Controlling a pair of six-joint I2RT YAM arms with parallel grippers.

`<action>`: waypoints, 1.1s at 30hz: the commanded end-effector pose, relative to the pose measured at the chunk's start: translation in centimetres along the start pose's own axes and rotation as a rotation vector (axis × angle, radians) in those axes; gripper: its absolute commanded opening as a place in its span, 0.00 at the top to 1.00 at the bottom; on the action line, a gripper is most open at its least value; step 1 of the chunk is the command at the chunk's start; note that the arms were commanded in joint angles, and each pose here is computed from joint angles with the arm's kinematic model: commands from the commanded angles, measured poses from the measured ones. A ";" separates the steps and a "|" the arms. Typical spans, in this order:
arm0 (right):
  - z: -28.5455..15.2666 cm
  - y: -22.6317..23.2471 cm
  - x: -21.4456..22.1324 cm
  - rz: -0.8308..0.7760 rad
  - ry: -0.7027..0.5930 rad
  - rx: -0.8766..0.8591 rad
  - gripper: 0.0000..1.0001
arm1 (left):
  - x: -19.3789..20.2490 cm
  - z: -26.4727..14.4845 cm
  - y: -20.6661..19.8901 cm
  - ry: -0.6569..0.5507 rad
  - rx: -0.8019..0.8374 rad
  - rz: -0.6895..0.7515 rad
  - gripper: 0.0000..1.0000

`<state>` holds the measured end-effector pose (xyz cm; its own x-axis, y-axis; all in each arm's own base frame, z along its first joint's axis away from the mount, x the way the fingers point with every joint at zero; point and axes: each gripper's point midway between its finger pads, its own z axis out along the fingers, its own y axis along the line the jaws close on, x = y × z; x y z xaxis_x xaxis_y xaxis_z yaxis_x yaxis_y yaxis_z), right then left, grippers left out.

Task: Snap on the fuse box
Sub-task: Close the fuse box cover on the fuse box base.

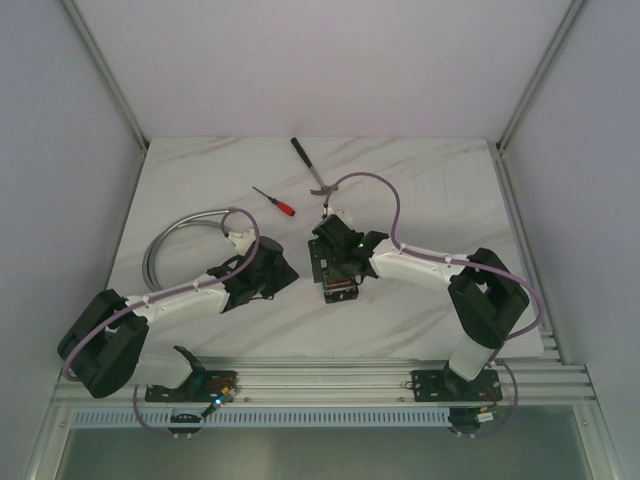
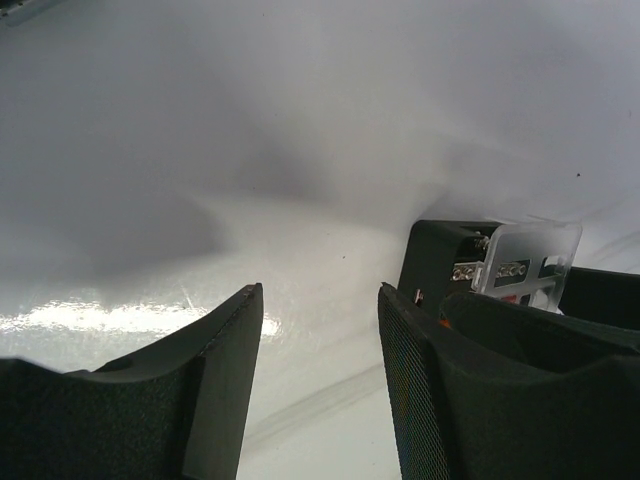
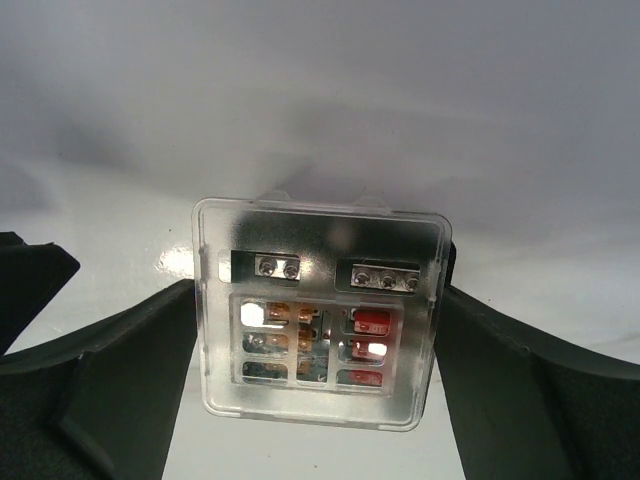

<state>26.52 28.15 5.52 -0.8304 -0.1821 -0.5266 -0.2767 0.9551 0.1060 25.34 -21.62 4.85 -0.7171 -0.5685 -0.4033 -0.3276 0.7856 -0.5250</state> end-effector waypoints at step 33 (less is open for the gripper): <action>-0.7 -1.4 1.7 -0.048 0.015 0.025 0.00 | 0.1 -0.5 -0.3 0.009 0.044 -0.014 0.40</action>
<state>25.80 26.62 5.22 -0.8257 -0.2122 -0.5227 -0.2868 0.9558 0.0649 25.18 -21.75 4.97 -0.7184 -0.5704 -0.3981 -0.3184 0.7785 -0.5408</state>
